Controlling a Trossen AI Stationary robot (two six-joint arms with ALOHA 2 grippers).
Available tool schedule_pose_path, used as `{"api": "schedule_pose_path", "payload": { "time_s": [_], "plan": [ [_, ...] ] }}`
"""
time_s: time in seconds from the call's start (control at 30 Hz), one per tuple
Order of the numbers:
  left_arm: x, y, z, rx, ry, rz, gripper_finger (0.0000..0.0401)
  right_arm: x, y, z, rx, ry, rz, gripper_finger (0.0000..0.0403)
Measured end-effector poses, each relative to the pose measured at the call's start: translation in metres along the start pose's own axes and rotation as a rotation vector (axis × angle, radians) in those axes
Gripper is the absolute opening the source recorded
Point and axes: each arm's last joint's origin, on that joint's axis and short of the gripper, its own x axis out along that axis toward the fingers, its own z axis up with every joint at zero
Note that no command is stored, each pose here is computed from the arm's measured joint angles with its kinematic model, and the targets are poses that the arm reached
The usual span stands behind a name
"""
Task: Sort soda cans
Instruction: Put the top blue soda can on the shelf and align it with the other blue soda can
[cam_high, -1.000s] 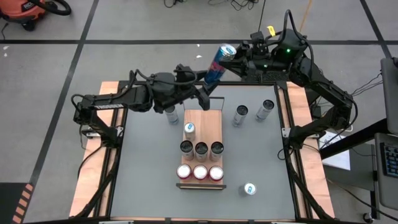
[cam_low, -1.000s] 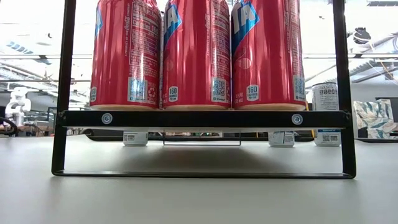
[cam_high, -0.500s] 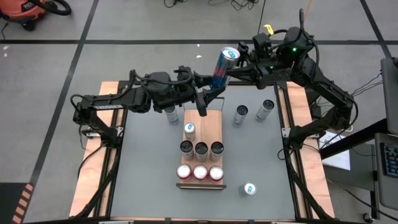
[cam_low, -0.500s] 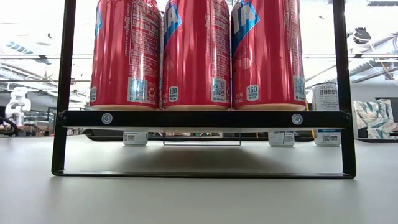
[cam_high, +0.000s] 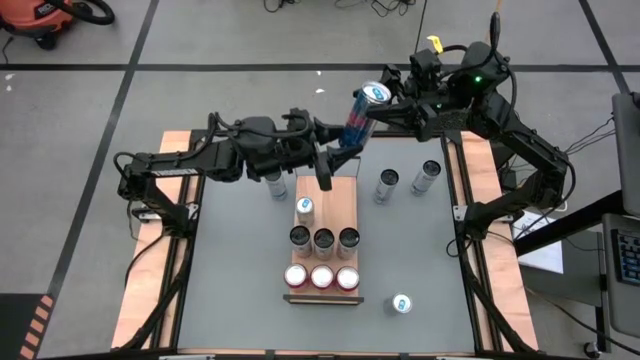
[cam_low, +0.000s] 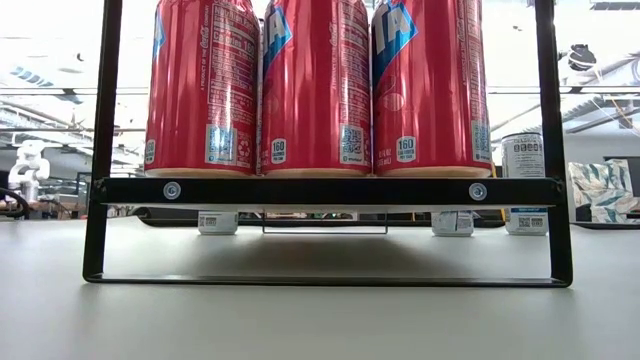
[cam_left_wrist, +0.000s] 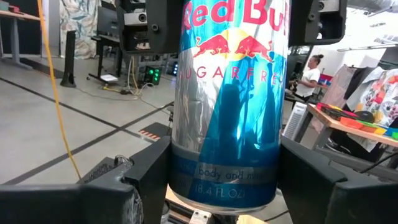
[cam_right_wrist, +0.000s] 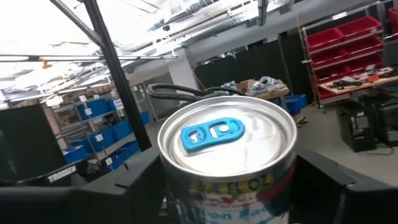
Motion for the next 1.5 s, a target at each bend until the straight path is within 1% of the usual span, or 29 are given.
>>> {"api": "schedule_pose_path", "payload": {
  "time_s": [0.23,0.37,0.5,0.67,0.77,0.83,1.13,1.27,1.37,1.5],
  "plan": [
    [0.000,0.000,-0.001,-0.039,0.006,-0.012,0.0244,0.000,0.001,0.000,-0.003,0.013,0.023,0.0214],
    [0.000,0.000,-0.001,-0.040,0.009,-0.012,0.0244,-0.002,0.002,0.000,-0.014,0.013,0.023,0.0206],
    [0.000,-0.001,0.000,-0.042,0.000,-0.019,0.0244,-0.005,0.006,0.002,-0.029,0.008,0.028,0.0227],
    [0.000,-0.002,0.002,-0.054,-0.013,-0.040,0.0244,-0.009,0.012,0.005,-0.101,0.000,0.042,0.0266],
    [0.000,-0.002,0.002,-0.055,-0.017,-0.037,0.0244,-0.011,0.013,0.006,-0.119,-0.002,0.036,0.0271],
    [0.000,-0.002,0.002,-0.056,-0.020,-0.036,0.0244,-0.012,0.013,0.007,-0.123,-0.005,0.036,0.0265],
    [0.000,-0.002,0.002,-0.054,-0.020,-0.031,0.0244,-0.012,0.014,0.007,-0.144,-0.008,0.035,0.0214],
    [0.000,-0.001,0.002,-0.061,-0.021,-0.021,0.0245,-0.012,0.013,0.007,-0.141,-0.006,0.033,0.0203],
    [0.000,-0.001,0.001,-0.071,-0.013,-0.018,0.0263,-0.014,0.012,0.007,-0.140,0.002,0.024,0.0203],
    [-0.002,0.001,0.000,-0.088,0.020,0.008,0.0306,-0.021,0.013,0.008,-0.138,0.022,-0.002,0.0203]
  ]
}}
